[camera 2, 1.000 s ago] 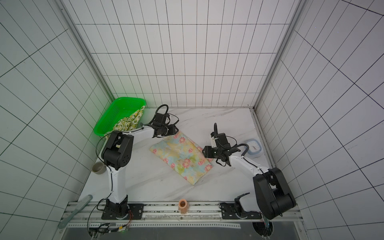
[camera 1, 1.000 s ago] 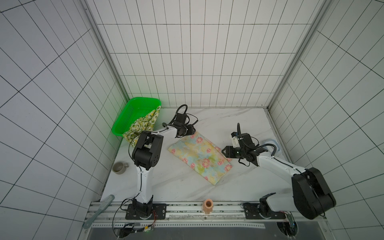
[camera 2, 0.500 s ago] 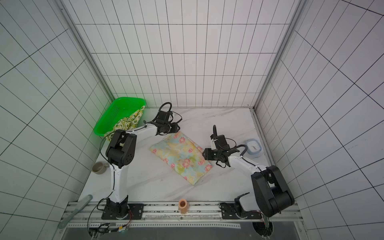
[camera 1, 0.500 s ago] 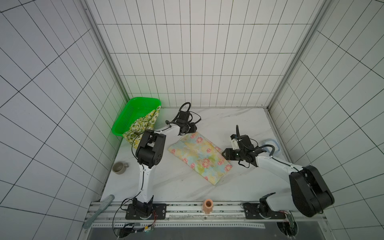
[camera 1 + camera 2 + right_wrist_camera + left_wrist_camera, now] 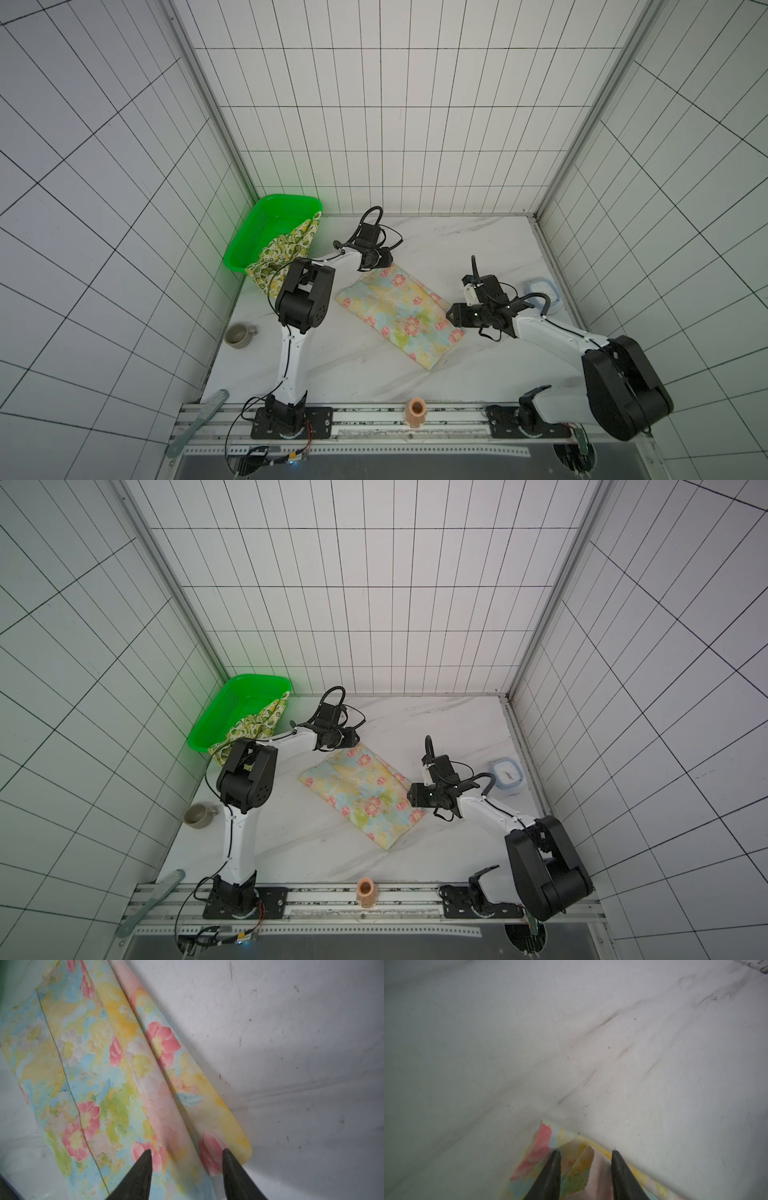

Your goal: Fold and stack the skirts

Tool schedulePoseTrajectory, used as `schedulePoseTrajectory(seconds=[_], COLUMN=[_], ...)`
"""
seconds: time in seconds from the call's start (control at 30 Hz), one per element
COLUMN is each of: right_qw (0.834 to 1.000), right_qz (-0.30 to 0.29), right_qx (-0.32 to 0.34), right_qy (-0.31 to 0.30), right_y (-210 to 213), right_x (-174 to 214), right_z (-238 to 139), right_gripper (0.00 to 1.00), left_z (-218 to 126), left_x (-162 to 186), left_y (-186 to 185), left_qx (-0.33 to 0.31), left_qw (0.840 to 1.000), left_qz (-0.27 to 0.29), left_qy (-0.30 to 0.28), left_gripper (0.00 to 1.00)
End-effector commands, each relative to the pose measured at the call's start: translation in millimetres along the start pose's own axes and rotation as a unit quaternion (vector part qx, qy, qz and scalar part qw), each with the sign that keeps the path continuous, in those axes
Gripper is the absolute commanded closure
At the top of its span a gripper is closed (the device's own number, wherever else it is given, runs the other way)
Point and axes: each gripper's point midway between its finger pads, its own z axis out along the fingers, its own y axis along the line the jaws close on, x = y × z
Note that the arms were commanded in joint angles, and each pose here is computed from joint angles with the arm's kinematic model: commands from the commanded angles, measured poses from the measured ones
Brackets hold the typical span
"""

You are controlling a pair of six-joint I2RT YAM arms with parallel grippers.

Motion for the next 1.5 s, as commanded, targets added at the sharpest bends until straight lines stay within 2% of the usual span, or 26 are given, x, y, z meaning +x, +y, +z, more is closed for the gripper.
schedulePoseTrajectory(seconds=[0.0,0.07,0.13,0.27,0.4,0.5,0.6,0.7,0.77,0.8,0.83,0.9,0.97,1.07,1.47], right_qw=[1.0,1.0,1.0,0.999,0.999,0.999,0.999,0.999,0.999,0.999,0.999,0.999,0.999,1.0,0.999], right_qz=[0.003,0.004,0.005,0.005,0.005,0.0,-0.008,-0.011,-0.014,-0.014,-0.015,-0.018,-0.019,-0.018,-0.034], right_qx=[0.017,0.013,0.008,0.011,0.011,0.004,-0.012,-0.031,-0.036,-0.036,-0.034,-0.025,-0.014,0.002,0.019], right_qy=[0.023,0.021,0.023,0.033,0.049,0.051,0.044,0.035,0.029,0.026,0.023,0.02,0.021,0.026,0.008], right_y=[-9,-7,-5,-9,-10,-5,5,14,17,18,18,14,10,3,2], right_x=[23,23,25,33,42,44,42,40,38,37,36,37,39,40,16], right_z=[-3,-5,-5,-2,3,3,-2,-7,-11,-13,-15,-16,-14,-7,13], right_gripper=[0.46,0.46,0.46,0.46,0.46,0.5,0.61,0.8,0.97,0.98,0.95,0.67,0.54,0.51,0.5], left_z=[-2,1,2,1,-9,-16,-22,-29,-35,-37,-39,-42,-45,-47,-52], left_x=[-7,-5,-4,-6,-14,-19,-22,-27,-30,-31,-33,-35,-36,-37,-39], left_y=[-2,-2,-3,-6,-13,-16,-15,-10,-8,-6,-5,-3,-1,-1,-5], left_qx=[-0.003,0.0,0.003,0.011,0.023,0.03,0.033,0.036,0.044,0.048,0.052,0.054,0.053,0.054,0.064], left_qw=[1.0,1.0,1.0,1.0,0.999,0.999,0.999,0.998,0.997,0.997,0.996,0.996,0.995,0.995,0.994], left_qz=[0.01,0.009,0.006,0.002,-0.001,-0.002,-0.008,-0.021,-0.032,-0.037,-0.042,-0.045,-0.046,-0.046,-0.046], left_qy=[-0.009,-0.007,-0.005,-0.008,-0.024,-0.032,-0.037,-0.047,-0.054,-0.057,-0.06,-0.064,-0.066,-0.069,-0.074], left_gripper=[0.6,0.67,0.81,0.99,1.0,1.0,1.0,1.0,1.0,1.0,1.0,1.0,1.0,1.0,1.0])
